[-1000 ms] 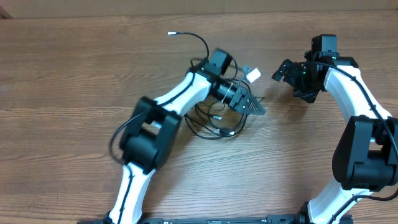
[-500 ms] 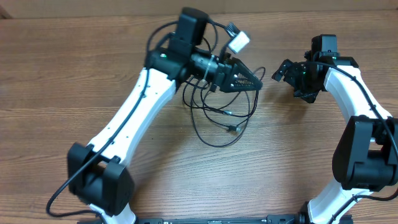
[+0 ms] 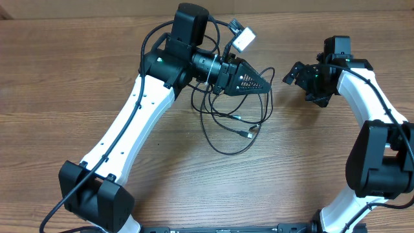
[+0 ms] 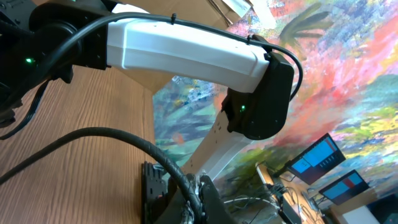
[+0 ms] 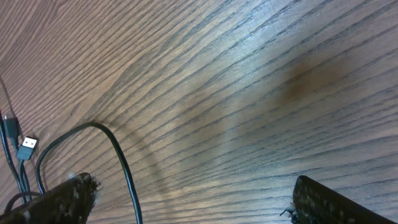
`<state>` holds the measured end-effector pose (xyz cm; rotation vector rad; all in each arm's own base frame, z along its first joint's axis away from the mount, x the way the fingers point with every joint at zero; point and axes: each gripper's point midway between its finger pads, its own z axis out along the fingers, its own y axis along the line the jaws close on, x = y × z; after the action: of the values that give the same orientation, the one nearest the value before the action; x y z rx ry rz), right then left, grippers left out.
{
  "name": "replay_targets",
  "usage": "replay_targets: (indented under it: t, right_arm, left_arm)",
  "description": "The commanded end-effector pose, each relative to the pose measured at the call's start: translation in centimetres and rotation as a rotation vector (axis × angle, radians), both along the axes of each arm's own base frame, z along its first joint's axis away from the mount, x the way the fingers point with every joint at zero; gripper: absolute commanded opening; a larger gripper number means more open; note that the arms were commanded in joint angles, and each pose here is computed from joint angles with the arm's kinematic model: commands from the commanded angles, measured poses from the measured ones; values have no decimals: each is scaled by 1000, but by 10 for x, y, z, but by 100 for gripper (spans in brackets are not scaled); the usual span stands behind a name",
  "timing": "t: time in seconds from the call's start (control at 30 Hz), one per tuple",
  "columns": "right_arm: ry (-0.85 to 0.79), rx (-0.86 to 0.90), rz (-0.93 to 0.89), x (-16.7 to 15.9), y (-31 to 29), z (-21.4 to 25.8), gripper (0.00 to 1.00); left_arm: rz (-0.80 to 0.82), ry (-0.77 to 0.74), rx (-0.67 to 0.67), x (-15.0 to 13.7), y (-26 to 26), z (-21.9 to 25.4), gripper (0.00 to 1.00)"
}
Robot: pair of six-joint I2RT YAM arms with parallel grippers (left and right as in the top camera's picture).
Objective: Untangle cables
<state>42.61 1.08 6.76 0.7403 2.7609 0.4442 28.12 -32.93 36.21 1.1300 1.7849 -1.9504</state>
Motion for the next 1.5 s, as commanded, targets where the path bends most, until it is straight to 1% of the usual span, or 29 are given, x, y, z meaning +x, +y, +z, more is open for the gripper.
replay_targets:
  t: [0.0,0.1,0.23,0.3,0.6,1.0,1.47]
  right_arm:
    - [-42,-8,-1,6,-1,15,100]
    - [-42,-8,-2,6,-1,15,100]
    - [-42,-8,-1,6,-1,15,100]
    - [-42,-8,-1,6,-1,15,100]
    - [-42,-8,-2,6,-1,15,100]
    - [-42,-8,-2,6,-1,15,100]
    - [-42,-8,-2,6,-1,15,100]
  left_arm:
    - [-13,24,-5,-8,4,15,4]
    - [-22,59,1,-10,5,16,4]
    - [-88,80,-32,-20,9,23,4]
    - [-94,103,-27,-21,10,23,4]
    - [-59,179,3,-18,22,22,4]
    - [13,151,-14,-17,49,44,4]
    - [73,242,13,-15,69,42,4]
